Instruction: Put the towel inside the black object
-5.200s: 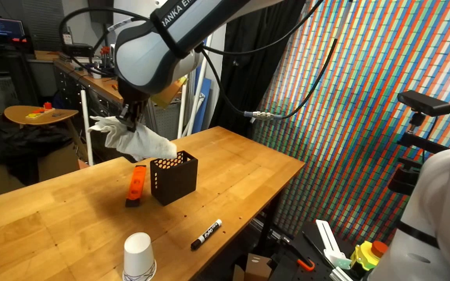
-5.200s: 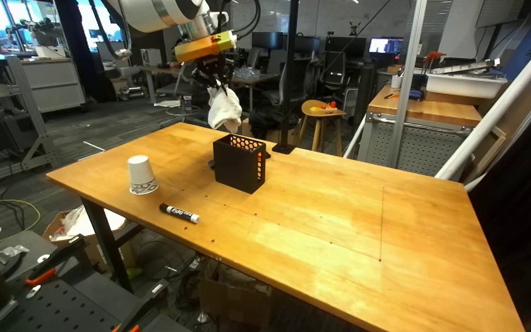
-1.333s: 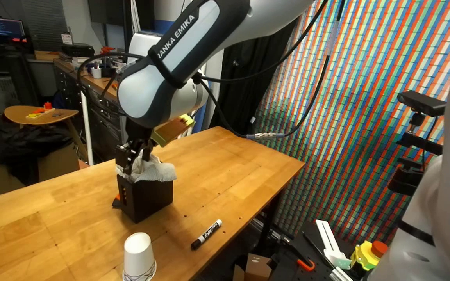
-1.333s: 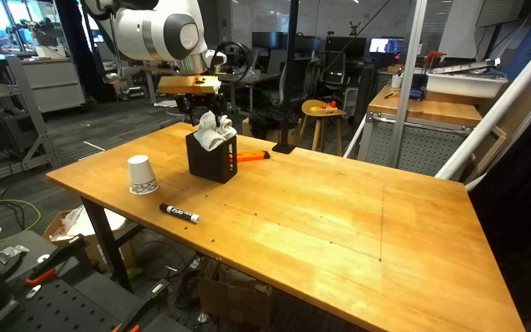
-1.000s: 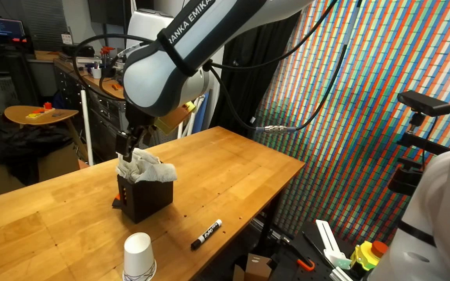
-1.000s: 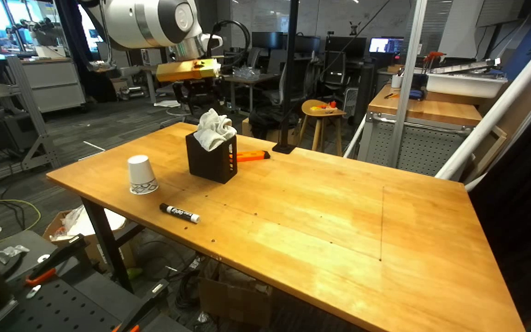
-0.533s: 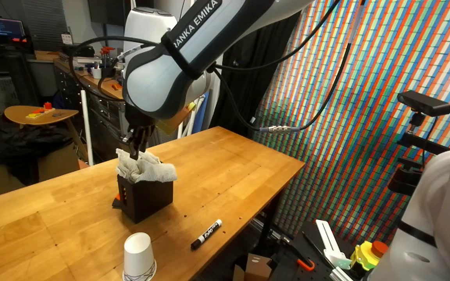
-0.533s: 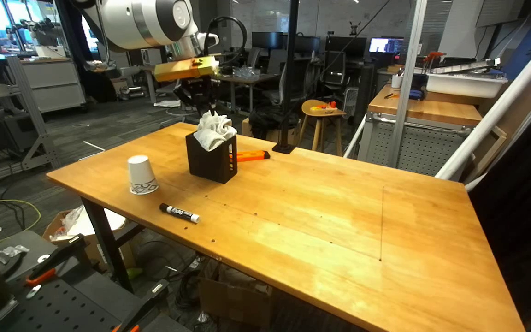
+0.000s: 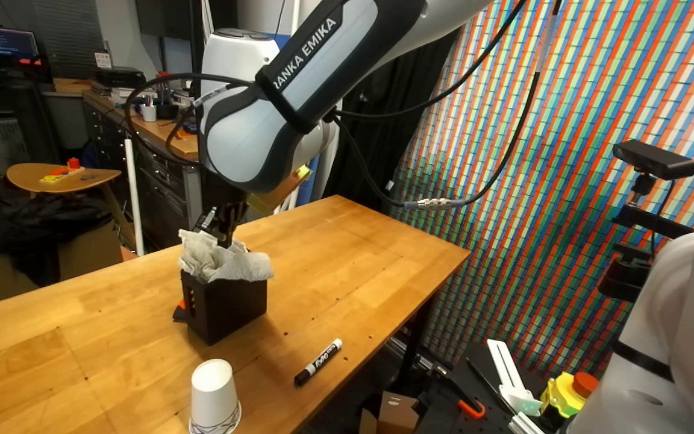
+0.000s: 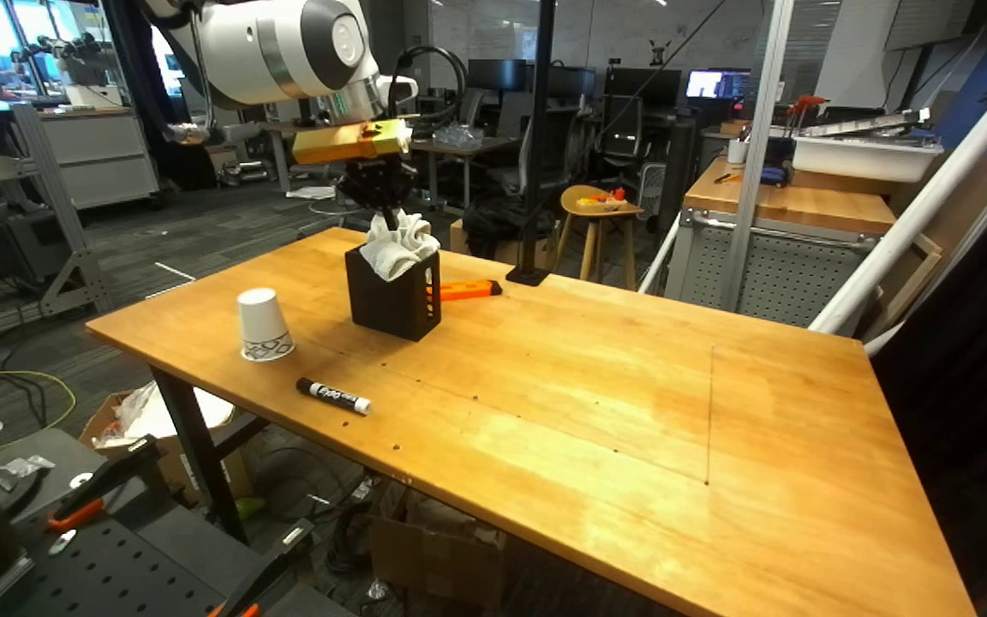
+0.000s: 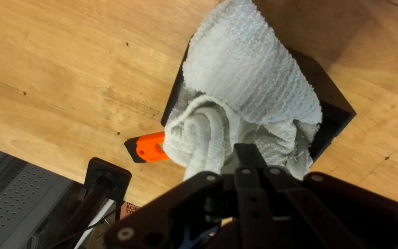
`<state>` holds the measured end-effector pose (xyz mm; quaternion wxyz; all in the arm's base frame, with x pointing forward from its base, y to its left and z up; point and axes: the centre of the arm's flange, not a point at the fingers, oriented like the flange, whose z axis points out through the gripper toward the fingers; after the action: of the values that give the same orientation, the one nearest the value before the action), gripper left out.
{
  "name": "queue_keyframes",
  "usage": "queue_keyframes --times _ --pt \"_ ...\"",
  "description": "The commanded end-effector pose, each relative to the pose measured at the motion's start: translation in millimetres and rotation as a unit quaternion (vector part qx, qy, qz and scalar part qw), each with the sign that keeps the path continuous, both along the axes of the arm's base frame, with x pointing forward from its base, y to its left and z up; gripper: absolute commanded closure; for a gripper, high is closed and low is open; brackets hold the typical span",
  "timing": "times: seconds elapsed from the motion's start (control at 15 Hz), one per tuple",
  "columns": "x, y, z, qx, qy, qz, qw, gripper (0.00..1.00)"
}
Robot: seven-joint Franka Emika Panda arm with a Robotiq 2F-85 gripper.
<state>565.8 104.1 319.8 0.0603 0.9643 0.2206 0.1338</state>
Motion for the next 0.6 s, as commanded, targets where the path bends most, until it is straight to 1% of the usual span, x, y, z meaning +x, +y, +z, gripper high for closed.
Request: queue_keyframes --times 0.0,0.27,0.53 --pt "7.1 2.1 -21.0 0.002 0.014 -0.024 0.9996 1.00" --pt "8.7 8.9 -58.0 0.007 0.047 -0.028 0.9985 1.00" --pt "9.0 12.9 -83.7 0.011 0.071 -0.026 0.9971 1.00"
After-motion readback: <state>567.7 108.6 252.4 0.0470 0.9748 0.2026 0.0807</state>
